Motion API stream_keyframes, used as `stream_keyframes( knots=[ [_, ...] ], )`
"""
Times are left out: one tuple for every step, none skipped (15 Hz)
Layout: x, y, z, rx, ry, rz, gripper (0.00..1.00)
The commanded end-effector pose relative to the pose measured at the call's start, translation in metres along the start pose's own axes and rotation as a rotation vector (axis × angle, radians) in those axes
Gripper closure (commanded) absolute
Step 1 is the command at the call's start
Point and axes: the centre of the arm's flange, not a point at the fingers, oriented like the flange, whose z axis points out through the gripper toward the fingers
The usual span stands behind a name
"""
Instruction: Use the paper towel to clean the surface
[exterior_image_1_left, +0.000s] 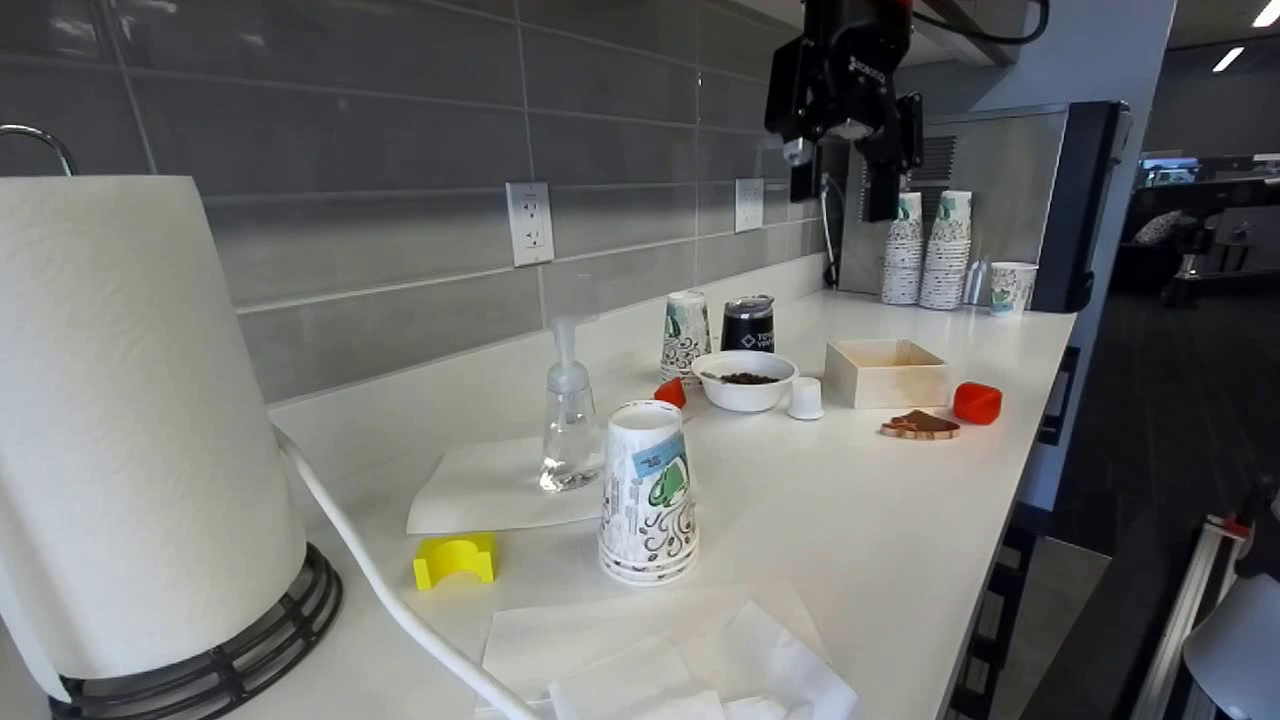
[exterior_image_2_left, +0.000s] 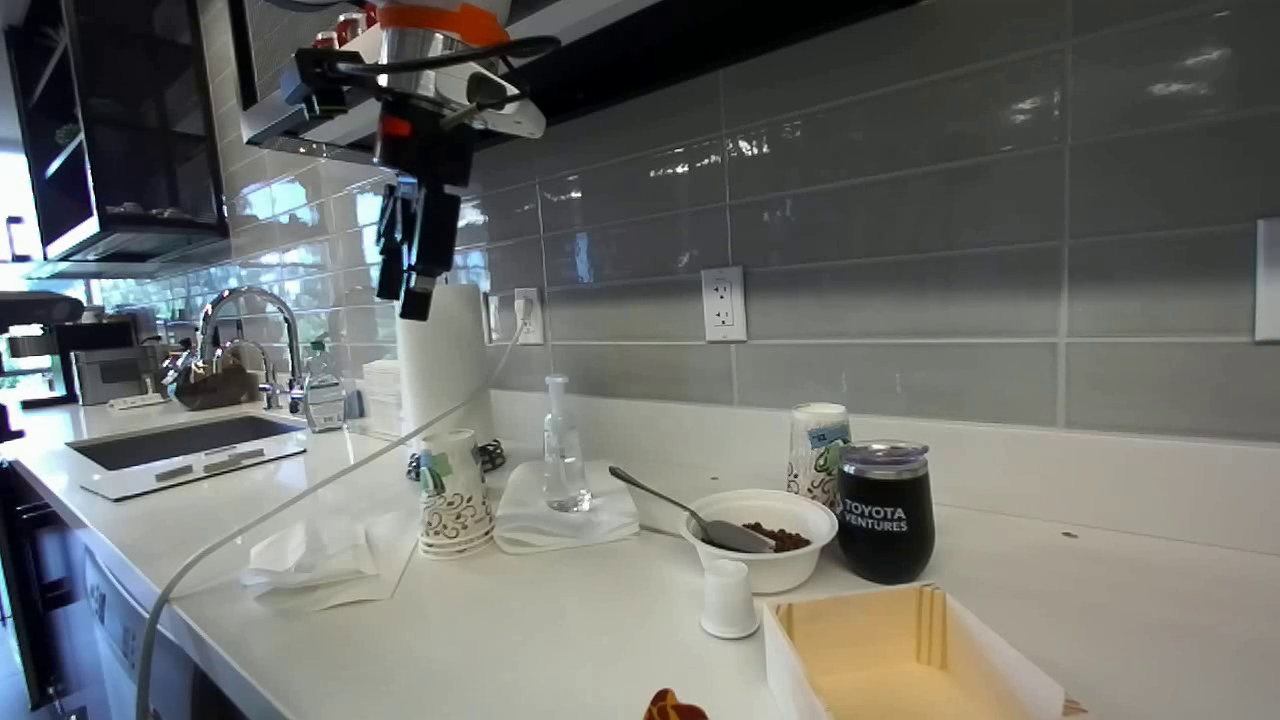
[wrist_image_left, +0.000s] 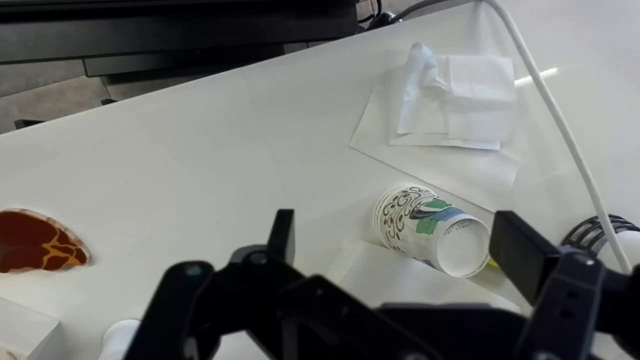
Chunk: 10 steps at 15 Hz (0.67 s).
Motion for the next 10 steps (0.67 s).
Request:
stream_keyframes(
  knots=[
    [0.0,0.0,0.0,0.0,0.0,0.0,0.0],
    [0.0,0.0,0.0,0.0,0.0,0.0,0.0],
    [0.003,-0.003,0.003,-0.01,0.003,-0.007,0.0],
    [0.004,-0.009,0.011,-0.023,0.001,-0.042,0.0],
    [0.004,-0.017,0.018,-0.034,-0.002,-0.072,0.0],
    [0.001,-0.026,0.027,-0.047,-0.006,-0.104,0.0],
    [-0.002,-0.035,0.035,-0.065,-0.004,-0.132,0.0],
    [-0.006,-0.046,0.045,-0.085,-0.004,-0.167,0.0],
    [-0.011,-0.059,0.055,-0.105,-0.009,-0.203,0.0],
    [-0.016,-0.072,0.067,-0.127,0.001,-0.238,0.0]
  ],
)
